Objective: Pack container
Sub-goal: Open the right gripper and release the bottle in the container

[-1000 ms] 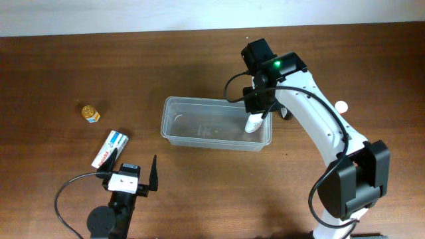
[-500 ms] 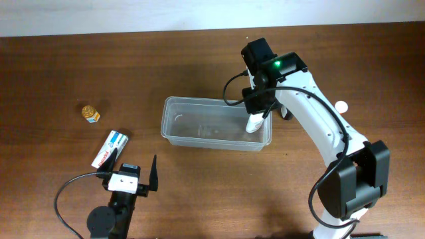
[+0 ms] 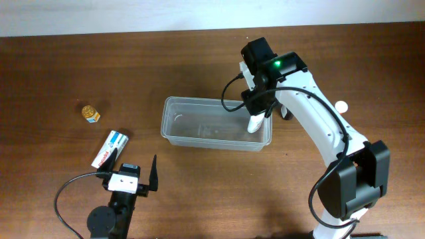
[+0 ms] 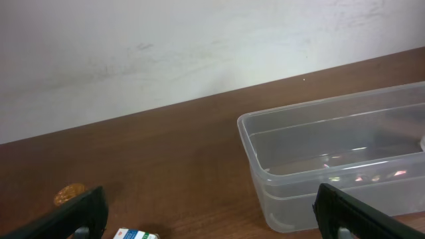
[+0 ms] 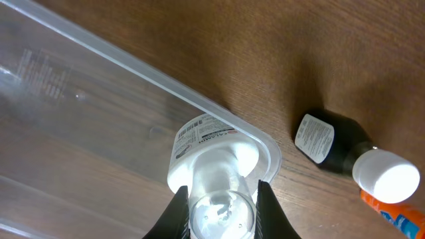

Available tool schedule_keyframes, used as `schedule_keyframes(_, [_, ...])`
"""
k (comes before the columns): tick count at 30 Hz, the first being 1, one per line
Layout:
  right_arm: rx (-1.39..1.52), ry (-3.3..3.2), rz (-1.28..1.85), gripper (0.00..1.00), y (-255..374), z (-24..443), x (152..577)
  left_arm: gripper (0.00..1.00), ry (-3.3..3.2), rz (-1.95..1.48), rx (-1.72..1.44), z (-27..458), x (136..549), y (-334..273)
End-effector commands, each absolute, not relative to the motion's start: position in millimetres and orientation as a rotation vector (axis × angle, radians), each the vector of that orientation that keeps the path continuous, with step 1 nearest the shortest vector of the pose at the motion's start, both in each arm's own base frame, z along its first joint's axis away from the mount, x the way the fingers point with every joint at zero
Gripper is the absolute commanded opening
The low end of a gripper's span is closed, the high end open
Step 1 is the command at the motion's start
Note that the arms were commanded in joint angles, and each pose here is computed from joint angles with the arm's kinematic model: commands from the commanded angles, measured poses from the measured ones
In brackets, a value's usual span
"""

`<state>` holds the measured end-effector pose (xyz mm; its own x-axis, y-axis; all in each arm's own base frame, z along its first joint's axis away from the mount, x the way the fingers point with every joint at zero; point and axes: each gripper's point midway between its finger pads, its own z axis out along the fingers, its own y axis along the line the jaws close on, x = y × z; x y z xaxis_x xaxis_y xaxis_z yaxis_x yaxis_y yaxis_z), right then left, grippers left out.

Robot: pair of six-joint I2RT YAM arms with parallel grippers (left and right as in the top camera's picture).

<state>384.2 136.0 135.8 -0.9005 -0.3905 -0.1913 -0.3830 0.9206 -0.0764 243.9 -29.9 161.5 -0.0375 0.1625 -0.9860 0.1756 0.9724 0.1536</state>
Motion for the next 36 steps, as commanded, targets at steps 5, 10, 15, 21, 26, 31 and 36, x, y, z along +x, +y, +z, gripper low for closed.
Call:
schedule_keyframes(5, [-0.747,2.800,-0.078,0.14,135.2,148.9,389.1,0.99,1.613,0.000,0.266,160.1,243.9,-28.7])
schedule_keyframes(10, [-0.859,2.771,-0.070,0.15,137.5,148.7,388.3,0.99,1.613,0.000,0.266,160.1,243.9,-28.7])
schedule_keyframes(15, [-0.879,2.763,-0.063,0.16,138.8,148.8,388.5,0.99,1.613,0.000,0.266,160.0,243.9,-28.7])
schedule_keyframes(21, [-0.942,2.744,-0.065,0.17,139.5,148.7,387.9,0.99,1.613,0.000,0.266,160.0,243.9,-28.7])
schedule_keyframes(26, [-0.962,2.738,-0.065,0.23,139.7,148.7,387.8,0.99,1.613,0.000,0.266,160.0,243.9,-28.7])
schedule_keyframes(31, [-0.960,2.734,-0.062,0.45,140.2,149.0,388.7,0.99,1.613,0.000,0.266,160.0,243.9,-28.7])
schedule_keyframes(36, [-0.953,2.719,-0.061,0.58,141.6,151.2,392.2,0.99,1.613,0.000,0.266,160.0,243.9,-28.7])
